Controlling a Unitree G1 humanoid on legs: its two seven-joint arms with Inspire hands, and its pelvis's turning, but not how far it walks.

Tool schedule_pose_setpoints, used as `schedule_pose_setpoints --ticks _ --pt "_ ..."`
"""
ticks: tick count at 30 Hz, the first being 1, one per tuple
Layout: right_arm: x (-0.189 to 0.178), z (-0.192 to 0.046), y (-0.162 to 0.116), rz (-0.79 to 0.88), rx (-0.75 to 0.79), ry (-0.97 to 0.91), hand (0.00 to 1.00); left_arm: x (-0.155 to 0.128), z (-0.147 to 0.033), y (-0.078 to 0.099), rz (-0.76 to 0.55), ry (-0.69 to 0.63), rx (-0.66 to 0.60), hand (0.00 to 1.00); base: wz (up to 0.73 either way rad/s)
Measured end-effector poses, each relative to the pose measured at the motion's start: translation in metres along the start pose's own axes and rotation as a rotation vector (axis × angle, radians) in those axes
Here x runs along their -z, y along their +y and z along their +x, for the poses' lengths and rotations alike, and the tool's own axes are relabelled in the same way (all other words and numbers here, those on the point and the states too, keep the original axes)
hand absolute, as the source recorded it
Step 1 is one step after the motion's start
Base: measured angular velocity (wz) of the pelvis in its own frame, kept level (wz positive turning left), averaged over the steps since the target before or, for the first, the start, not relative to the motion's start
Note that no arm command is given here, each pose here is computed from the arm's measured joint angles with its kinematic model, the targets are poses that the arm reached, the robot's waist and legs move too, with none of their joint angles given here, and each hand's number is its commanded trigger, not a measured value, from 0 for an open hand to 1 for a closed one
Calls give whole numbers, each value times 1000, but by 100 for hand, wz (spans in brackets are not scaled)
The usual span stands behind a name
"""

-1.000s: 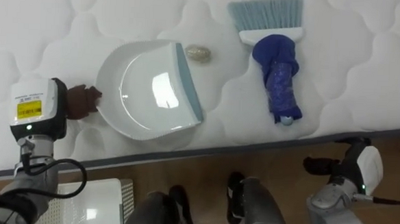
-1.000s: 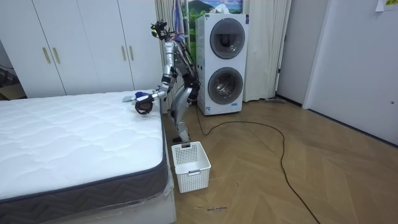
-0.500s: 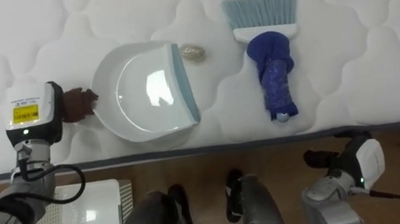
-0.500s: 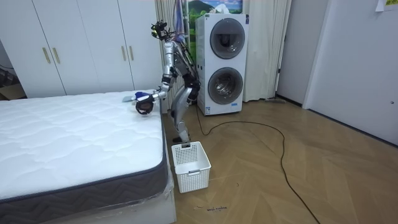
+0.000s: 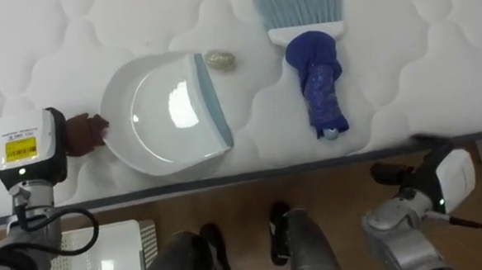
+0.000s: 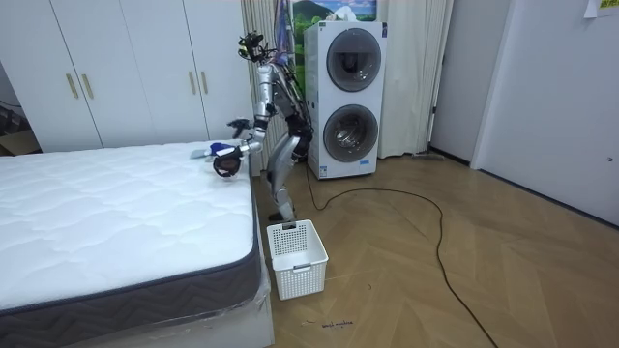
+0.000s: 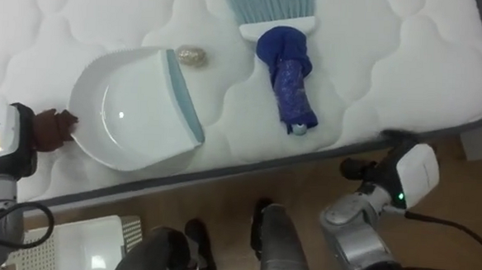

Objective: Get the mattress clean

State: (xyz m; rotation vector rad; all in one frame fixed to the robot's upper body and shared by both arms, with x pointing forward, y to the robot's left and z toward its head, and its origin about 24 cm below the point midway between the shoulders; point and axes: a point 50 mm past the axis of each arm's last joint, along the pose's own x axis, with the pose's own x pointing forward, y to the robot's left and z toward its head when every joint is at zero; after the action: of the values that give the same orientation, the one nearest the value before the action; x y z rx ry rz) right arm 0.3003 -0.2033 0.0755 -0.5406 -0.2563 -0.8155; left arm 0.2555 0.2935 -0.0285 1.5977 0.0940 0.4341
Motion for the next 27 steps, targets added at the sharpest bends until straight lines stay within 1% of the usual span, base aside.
schedule_pose_setpoints --ticks 2,4,5,9,14,18,21,27 --pt "-28 13 4 68 23 -156 0 -4 -3 -2 11 -36 14 100 25" --pt "-42 16 4 103 37 -257 0 -7 -4 -3 9 -57 21 100 43" --pt "-43 14 5 108 30 -280 0 -8 -3 -3 4 -59 19 100 45" --pt "-32 6 12 50 -64 -308 0 -11 -1 -3 -1 -67 45 100 11" --pt "-27 0 20 27 -128 -290 0 -15 3 -3 -8 -72 71 100 3" --pt "-29 -3 22 38 -149 -300 0 -17 4 -2 -14 -76 75 100 0" --pt "-29 -4 23 46 -165 -302 0 -15 1 -5 -8 -74 105 100 0" --pt "-30 -6 26 47 -210 -304 0 -16 0 -6 4 -88 120 100 4"
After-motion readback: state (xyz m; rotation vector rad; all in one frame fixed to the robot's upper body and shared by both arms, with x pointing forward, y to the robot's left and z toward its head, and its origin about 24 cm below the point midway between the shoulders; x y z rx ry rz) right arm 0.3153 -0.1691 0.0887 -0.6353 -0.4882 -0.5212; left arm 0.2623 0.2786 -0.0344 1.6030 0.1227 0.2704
